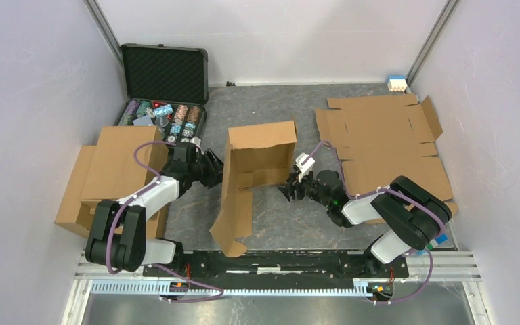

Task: Fold the paper box

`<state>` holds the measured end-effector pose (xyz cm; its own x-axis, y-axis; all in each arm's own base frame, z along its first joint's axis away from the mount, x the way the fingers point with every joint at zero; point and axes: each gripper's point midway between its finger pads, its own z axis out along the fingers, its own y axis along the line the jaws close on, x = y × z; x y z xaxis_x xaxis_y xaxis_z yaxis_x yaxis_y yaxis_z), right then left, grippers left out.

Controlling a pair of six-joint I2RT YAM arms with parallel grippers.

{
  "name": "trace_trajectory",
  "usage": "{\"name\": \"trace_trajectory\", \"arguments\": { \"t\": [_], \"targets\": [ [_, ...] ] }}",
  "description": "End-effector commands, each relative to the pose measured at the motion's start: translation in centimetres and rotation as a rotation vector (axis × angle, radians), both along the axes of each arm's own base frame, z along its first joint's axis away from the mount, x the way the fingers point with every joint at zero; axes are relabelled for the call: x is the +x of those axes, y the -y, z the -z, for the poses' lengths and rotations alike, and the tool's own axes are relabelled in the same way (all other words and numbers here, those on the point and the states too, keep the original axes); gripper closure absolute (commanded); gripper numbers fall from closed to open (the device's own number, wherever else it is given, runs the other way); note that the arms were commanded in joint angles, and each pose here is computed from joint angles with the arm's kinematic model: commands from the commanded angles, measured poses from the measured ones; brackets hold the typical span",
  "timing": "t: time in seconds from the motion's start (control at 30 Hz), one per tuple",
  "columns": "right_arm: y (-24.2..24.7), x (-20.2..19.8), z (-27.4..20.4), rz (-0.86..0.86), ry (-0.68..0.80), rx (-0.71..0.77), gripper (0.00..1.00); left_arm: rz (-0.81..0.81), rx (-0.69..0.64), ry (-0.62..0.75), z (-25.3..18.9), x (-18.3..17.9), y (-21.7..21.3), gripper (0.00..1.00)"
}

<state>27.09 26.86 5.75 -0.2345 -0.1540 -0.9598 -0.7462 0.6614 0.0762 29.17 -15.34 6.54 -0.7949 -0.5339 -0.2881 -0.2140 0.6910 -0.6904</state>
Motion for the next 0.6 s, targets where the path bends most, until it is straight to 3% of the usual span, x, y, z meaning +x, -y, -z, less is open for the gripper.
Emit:
{"name": "trace_trajectory", "arguments": {
  "t": [0.0,0.27,0.43,0.57],
  "targets": [
    [-2.0,0.3,-2.2,-0.047,0.051,0.062,0.34,-0.021,-0.060,0.051,-1.2,1.3,1.4,0.44],
    [-2.4,1.3,-2.0,-0.002,0.028,0.090,0.41,-0.018,-0.046,0.045,-0.7,1.3,2.1,0.44],
    [-1.4,2.1,-2.3,0.078,0.039,0.100,0.52,-0.017,-0.034,0.047,-0.5,1.3,2.0,0.44],
    [-1.0,2.4,-2.6,0.108,0.051,0.100,0.50,-0.014,-0.030,0.046,-0.5,1.4,2.0,0.43]
  ]
}}
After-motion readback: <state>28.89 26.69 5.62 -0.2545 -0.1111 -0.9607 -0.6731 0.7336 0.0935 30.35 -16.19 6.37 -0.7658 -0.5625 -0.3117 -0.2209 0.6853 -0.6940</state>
